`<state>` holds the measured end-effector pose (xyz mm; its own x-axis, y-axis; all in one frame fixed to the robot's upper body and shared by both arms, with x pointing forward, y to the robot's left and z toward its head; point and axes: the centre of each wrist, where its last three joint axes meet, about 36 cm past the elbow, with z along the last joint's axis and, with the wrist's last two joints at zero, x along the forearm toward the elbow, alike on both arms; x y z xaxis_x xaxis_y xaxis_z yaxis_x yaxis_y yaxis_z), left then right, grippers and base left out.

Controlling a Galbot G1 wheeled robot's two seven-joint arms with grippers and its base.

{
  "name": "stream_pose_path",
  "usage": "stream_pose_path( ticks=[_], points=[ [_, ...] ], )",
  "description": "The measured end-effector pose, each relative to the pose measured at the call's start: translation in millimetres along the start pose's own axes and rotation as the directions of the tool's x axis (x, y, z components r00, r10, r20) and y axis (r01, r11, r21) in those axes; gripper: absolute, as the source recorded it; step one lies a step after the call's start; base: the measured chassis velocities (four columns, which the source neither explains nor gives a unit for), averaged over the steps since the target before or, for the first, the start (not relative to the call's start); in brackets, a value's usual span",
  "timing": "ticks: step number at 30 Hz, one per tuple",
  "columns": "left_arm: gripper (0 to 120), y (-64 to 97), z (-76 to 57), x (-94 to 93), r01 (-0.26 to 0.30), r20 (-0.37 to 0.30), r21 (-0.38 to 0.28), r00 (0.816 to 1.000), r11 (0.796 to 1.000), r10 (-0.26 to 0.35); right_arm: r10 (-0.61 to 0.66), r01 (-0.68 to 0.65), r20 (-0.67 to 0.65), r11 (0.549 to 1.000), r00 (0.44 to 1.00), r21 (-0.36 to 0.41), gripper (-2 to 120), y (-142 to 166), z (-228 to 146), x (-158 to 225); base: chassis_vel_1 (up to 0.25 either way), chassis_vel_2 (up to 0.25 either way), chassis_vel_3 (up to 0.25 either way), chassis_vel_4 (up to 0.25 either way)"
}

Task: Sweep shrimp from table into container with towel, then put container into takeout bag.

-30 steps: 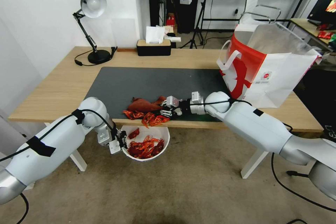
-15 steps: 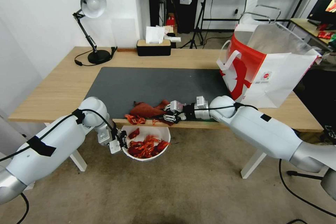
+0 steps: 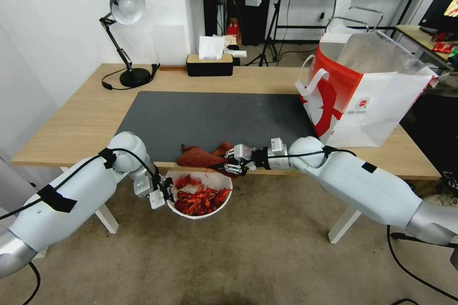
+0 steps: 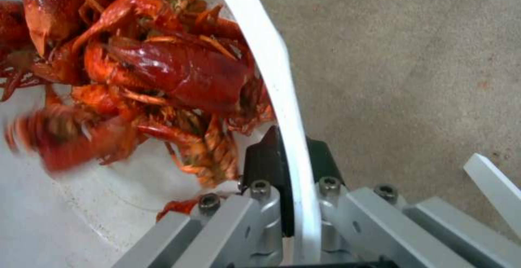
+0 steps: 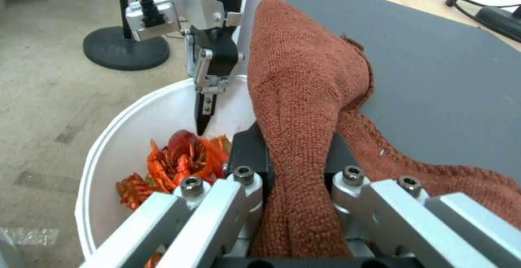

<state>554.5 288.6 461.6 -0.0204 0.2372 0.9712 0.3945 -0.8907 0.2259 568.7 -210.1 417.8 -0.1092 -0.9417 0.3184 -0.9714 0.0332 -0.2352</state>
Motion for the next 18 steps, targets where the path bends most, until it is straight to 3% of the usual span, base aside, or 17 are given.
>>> stream_pose_path(
  ticks=[18],
  points=[
    [0, 1.1, -0.8, -3.5, -0.002, 0.005, 0.001, 1.0, 1.0, 0.002, -0.024, 0.025, 0.017, 0.999, 1.0, -0.048, 9, 23.4, 3.9, -4.0, 0.0, 0.0, 0.0, 0.0]
  ],
)
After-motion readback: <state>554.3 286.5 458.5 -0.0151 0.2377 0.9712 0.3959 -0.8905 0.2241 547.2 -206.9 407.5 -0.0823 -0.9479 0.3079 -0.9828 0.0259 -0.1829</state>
